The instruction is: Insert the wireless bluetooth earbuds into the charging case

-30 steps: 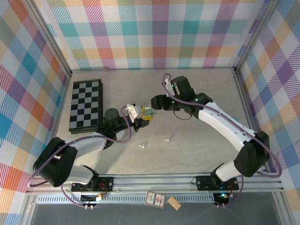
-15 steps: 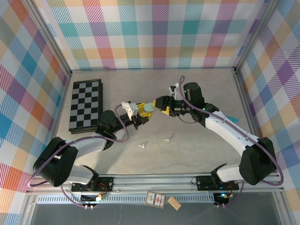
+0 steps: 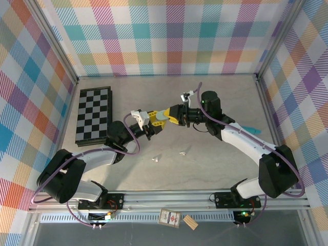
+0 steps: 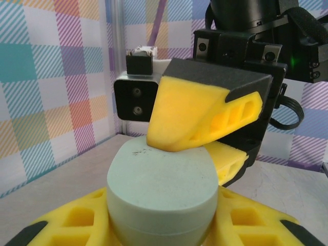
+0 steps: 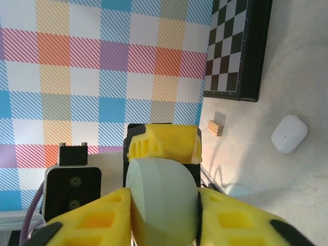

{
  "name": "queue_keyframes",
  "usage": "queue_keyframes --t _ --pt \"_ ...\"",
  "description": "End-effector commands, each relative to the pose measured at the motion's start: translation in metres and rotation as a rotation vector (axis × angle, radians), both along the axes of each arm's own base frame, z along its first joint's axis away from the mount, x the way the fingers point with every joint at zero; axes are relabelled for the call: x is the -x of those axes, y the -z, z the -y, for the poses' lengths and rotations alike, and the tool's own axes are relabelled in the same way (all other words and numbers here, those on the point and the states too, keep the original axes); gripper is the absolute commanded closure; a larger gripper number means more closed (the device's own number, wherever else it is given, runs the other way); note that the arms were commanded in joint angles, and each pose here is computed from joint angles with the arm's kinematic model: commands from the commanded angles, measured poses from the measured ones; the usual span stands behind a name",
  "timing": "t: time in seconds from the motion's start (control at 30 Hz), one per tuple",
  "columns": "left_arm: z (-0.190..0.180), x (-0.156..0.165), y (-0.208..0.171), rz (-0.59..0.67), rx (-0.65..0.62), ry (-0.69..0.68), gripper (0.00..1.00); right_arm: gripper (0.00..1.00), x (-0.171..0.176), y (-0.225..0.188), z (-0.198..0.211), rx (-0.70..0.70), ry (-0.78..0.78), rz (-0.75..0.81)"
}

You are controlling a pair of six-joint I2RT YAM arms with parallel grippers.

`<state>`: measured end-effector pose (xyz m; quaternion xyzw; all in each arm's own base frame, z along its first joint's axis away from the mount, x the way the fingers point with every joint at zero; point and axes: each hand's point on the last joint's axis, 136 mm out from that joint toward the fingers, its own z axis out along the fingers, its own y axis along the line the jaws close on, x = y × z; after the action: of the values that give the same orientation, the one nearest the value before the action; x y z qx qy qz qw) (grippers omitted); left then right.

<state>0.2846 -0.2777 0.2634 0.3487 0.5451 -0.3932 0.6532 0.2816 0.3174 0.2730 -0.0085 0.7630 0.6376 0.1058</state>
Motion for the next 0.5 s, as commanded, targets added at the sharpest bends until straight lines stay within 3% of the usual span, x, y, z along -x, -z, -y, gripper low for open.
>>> queue_keyframes --t 0.0,0.07,0.13,0.33,0.47 --pt "0.001 0.0 0.004 -0.001 -0.006 0.01 0.66 0.78 -0.001 -0.014 0.002 -0.043 0.012 0.051" --pt "0.001 0.0 0.005 -0.002 -0.016 0.008 0.61 0.8 -0.006 -0.011 0.006 -0.034 0.046 0.06" --pt "0.001 -0.001 0.01 -0.016 -0.04 0.004 0.41 0.82 -0.014 -0.008 0.012 -0.017 0.084 0.064" --pt "-0.007 -0.001 0.026 -0.054 -0.093 -0.042 0.01 0.82 -0.038 0.028 0.044 0.124 0.218 0.081" --pt "-0.013 0.006 0.042 -0.08 -0.172 -0.056 0.0 0.83 -0.056 0.06 0.07 0.195 0.3 0.059"
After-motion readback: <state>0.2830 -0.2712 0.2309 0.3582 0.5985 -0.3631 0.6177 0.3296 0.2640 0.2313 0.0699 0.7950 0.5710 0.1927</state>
